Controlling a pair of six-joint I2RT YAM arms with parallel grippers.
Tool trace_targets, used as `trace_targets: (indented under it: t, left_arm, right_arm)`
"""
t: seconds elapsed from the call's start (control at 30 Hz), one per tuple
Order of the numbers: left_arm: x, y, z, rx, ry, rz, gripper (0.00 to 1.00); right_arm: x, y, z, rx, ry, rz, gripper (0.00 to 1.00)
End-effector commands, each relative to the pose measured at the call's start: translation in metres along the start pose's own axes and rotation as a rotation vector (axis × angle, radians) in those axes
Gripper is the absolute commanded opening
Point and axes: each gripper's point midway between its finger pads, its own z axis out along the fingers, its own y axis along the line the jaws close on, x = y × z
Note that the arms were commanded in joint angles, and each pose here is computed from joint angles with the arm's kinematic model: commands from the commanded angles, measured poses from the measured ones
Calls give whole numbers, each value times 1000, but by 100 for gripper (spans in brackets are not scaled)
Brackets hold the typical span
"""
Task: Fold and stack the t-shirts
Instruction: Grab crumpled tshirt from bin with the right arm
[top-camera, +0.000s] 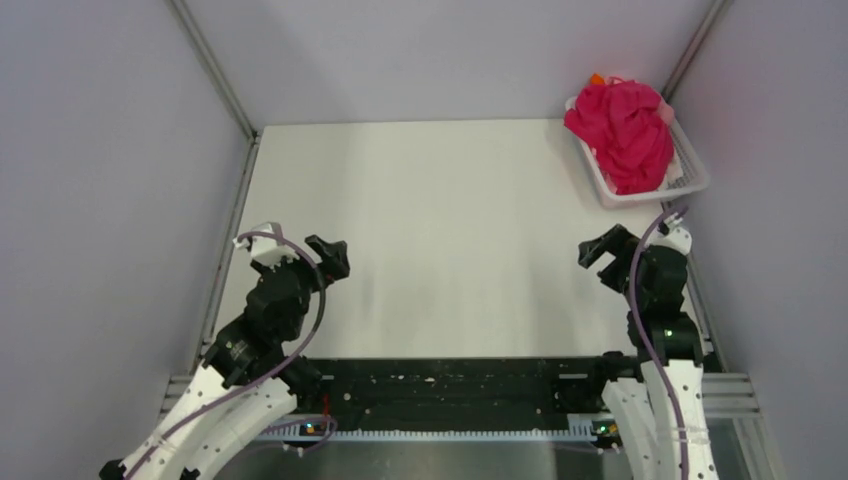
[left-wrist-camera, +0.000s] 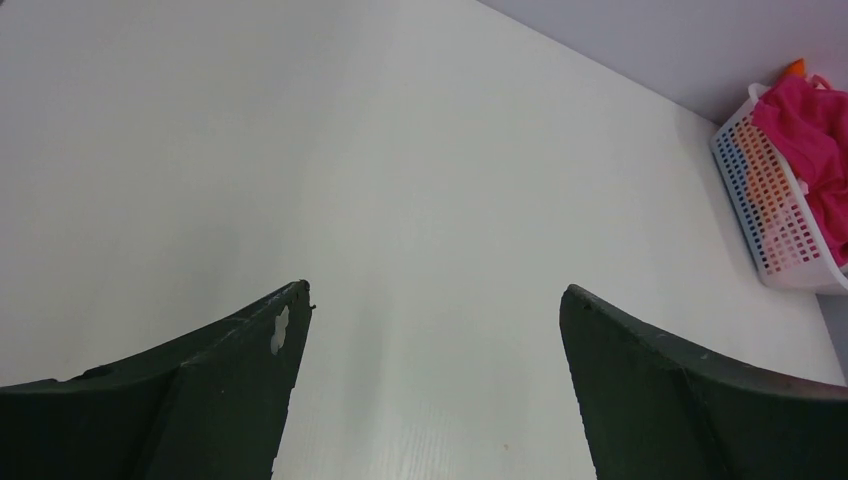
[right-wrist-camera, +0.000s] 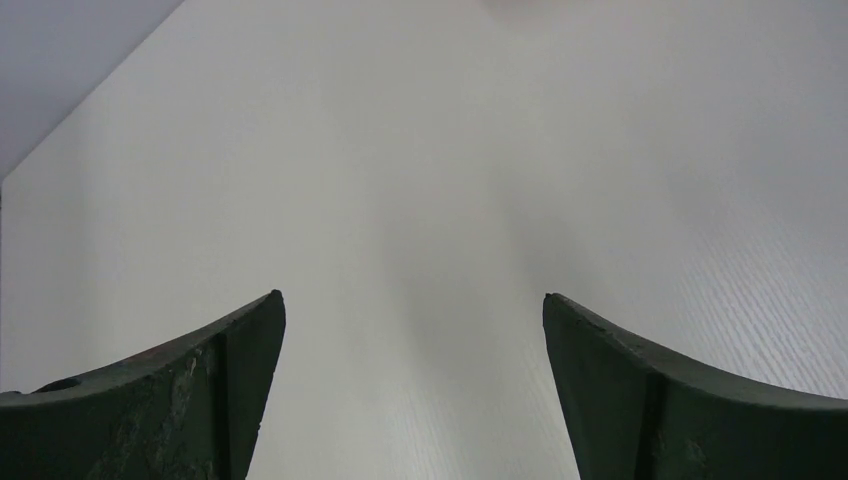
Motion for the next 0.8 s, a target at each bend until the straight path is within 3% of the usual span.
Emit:
trace_targets:
  t: [0.0, 0.13, 0.33, 0.57, 0.77]
  left_arm:
    - [-9, -5, 4, 1, -33, -3, 99]
    - [-11, -9, 9, -1, -40, -1, 99]
    - [-9, -18, 18, 13, -34, 12, 99]
    - [-8, -23, 30, 2, -50, 40, 99]
    - [-7, -32, 39, 22, -48, 50, 99]
  right_arm:
    - [-32, 16, 4, -11, -40, -40, 99]
    - [-57, 35, 30, -33, -37, -58, 99]
    - [-138, 33, 84, 177, -104, -133, 99]
    - [-199, -22, 170, 321, -72, -140, 96]
    - [-221, -33, 251, 223, -35, -125, 89]
